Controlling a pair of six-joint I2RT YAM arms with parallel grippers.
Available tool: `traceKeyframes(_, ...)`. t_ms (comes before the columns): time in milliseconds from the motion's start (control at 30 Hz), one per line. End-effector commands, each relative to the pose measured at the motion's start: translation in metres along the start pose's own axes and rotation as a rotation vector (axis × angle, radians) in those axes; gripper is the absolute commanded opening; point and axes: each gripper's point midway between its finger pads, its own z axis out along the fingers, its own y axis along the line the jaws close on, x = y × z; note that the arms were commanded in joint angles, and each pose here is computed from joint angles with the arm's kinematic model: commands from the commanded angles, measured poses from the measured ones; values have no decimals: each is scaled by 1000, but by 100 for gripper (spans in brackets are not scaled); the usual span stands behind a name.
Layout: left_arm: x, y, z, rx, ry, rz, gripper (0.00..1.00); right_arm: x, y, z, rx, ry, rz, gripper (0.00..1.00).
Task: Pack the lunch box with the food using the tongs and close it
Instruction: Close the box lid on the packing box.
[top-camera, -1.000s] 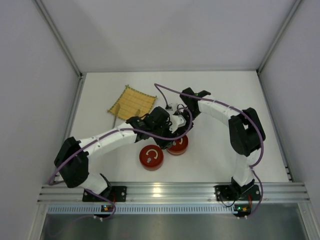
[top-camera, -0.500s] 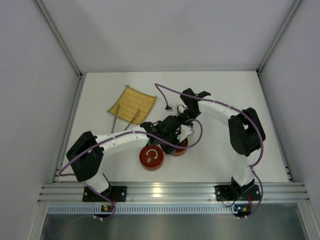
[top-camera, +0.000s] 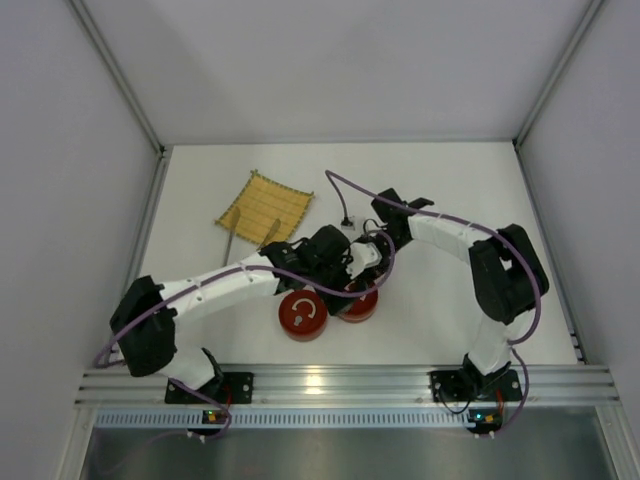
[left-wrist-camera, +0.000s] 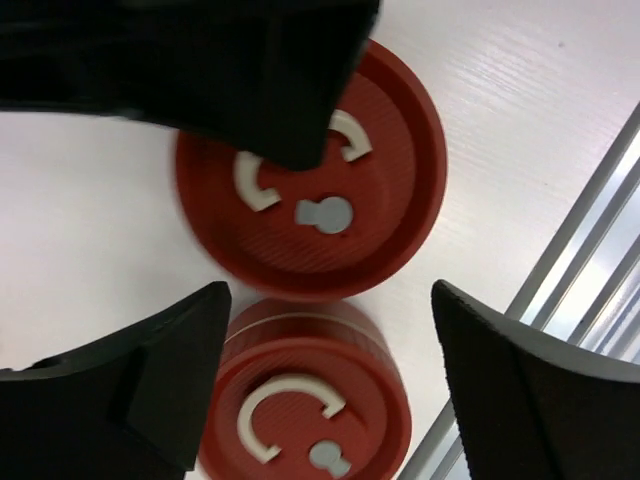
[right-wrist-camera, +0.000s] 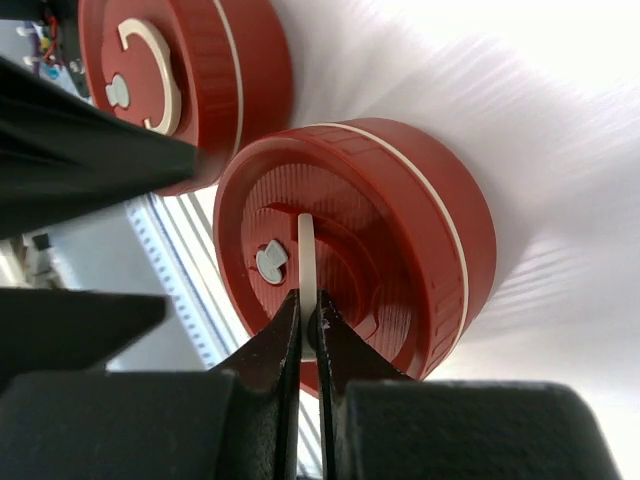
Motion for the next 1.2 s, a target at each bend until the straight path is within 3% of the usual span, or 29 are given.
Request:
traceKeyframes(0, -63, 15, -73, -92, -238, 31, 91, 22, -23, 13, 107, 40, 48, 0)
traceKeyframes(67, -81, 24, -104, -119, -300, 23, 97, 25, -19, 13, 100, 27, 76, 0)
traceKeyframes(200, -91, 55, -143, -157, -352, -59, 98, 27, -17, 18, 100, -30, 132, 0)
traceKeyframes(333, -72, 116, -167, -181, -386, -267, 98, 29, -18, 27, 73, -86, 151, 0)
traceKeyframes(433, -60, 133, -171, -184, -394, -341, 98, 27, -16, 32, 29, -85, 126, 0)
traceKeyframes(767, -46, 145, -178, -189, -426, -432, 98, 36, -7, 26, 18, -87, 98, 0)
traceKeyframes(900, -44, 145, -176, -180, -425, -439, 98, 35, -3, 20, 18, -95, 66, 18)
traceKeyframes(1167, -43, 142, -176, -170, -435, -434, 98, 35, 1, 8, 51, -101, 5, 26)
